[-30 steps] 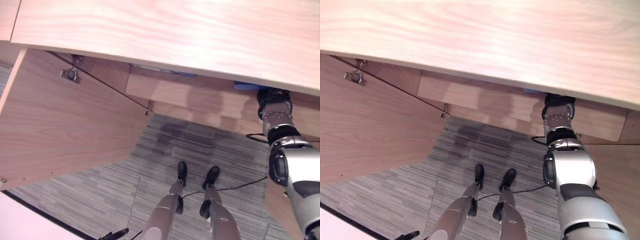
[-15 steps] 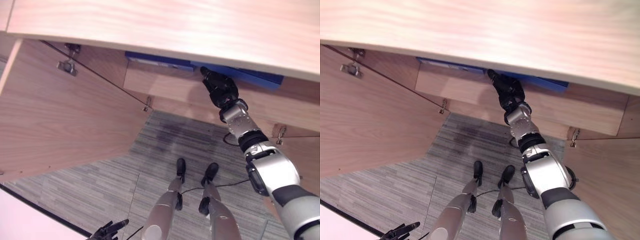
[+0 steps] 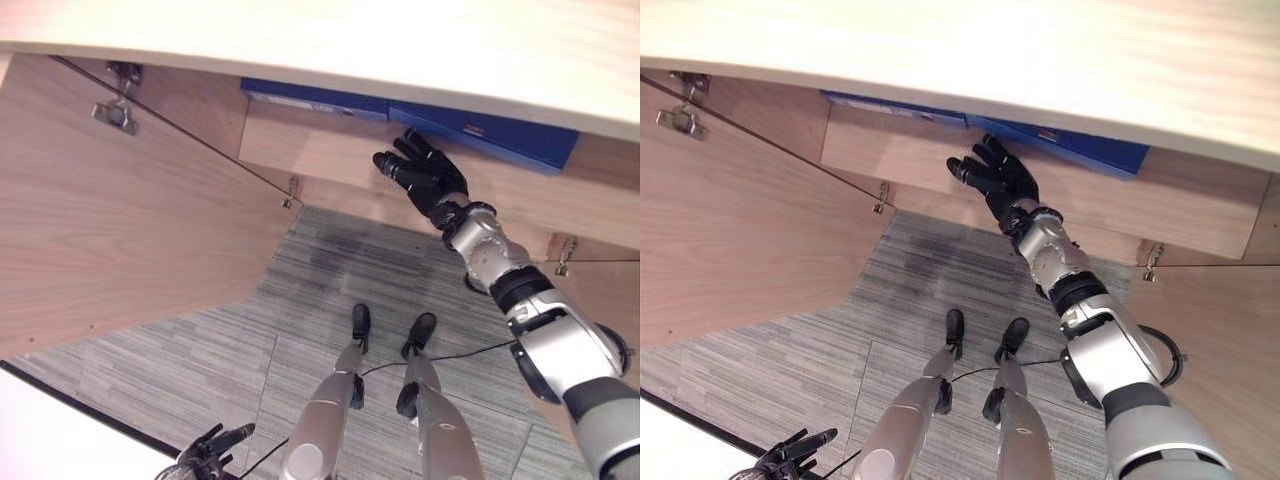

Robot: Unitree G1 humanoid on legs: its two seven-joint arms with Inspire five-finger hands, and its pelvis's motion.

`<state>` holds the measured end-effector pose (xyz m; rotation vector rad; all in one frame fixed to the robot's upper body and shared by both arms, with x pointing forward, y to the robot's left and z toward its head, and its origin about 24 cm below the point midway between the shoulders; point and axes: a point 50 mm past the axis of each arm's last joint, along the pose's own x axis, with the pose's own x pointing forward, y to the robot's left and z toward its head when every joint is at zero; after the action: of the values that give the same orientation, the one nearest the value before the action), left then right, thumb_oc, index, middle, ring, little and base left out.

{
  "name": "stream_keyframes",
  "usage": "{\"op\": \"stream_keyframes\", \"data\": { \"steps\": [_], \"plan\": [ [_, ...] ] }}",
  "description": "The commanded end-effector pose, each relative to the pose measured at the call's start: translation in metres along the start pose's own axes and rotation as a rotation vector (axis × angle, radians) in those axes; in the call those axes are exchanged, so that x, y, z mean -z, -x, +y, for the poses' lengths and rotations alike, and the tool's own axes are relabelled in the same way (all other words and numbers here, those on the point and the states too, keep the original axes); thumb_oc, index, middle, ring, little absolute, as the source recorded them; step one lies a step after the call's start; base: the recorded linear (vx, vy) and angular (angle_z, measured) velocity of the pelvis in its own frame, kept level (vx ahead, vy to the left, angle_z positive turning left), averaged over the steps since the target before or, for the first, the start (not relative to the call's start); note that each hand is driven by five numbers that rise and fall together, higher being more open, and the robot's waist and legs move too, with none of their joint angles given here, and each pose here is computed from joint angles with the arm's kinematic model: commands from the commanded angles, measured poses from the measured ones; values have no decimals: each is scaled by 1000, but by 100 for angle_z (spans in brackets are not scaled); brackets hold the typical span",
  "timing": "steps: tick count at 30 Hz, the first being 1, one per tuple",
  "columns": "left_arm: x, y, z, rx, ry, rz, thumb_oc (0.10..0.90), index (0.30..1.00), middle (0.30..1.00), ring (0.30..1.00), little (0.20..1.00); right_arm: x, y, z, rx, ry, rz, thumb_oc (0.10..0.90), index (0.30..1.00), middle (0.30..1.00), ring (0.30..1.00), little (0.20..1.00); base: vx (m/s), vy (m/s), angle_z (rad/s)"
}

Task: Put the empty folder in the office cabinet

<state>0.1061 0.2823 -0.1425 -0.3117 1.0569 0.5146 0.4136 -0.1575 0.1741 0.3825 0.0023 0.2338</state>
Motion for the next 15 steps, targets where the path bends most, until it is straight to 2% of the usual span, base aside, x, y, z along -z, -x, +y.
{"op": "stream_keyframes", "data": {
  "steps": [1, 4, 6, 7, 8, 12, 15],
  "plan": [
    [19, 19, 74, -198, -68, 92, 800, 900, 900, 900, 900, -14, -5, 4, -17, 261, 23, 800, 900, 900, 900, 900, 0, 0, 0],
    [23, 22, 80, -207, -49, 106, 800, 900, 900, 900, 900, -28, 1, -30, 114, 617, 136, 800, 900, 900, 900, 900, -15, -3, -3],
    [22, 23, 84, -218, -57, 113, 800, 900, 900, 900, 900, -37, 4, -39, 144, 836, 184, 800, 900, 900, 900, 900, -19, -15, -4],
    [15, 25, 92, -244, -72, 107, 800, 900, 900, 900, 900, -54, 5, -43, 186, 1032, 193, 800, 900, 900, 900, 900, 0, 0, 0],
    [15, 25, 92, -243, -71, 107, 800, 900, 900, 900, 900, -54, 5, -43, 186, 1033, 192, 800, 900, 900, 900, 900, 0, 0, 0],
    [-6, 25, 98, -290, -78, 85, 800, 900, 900, 900, 900, -82, 9, -49, 269, 1212, 162, 800, 900, 900, 900, 900, 0, 0, 0],
    [-11, 24, 97, -297, -68, 72, 800, 900, 900, 900, 900, -92, 12, -56, 326, 1210, 155, 800, 900, 900, 900, 900, 0, 0, 0]
  ]
}}
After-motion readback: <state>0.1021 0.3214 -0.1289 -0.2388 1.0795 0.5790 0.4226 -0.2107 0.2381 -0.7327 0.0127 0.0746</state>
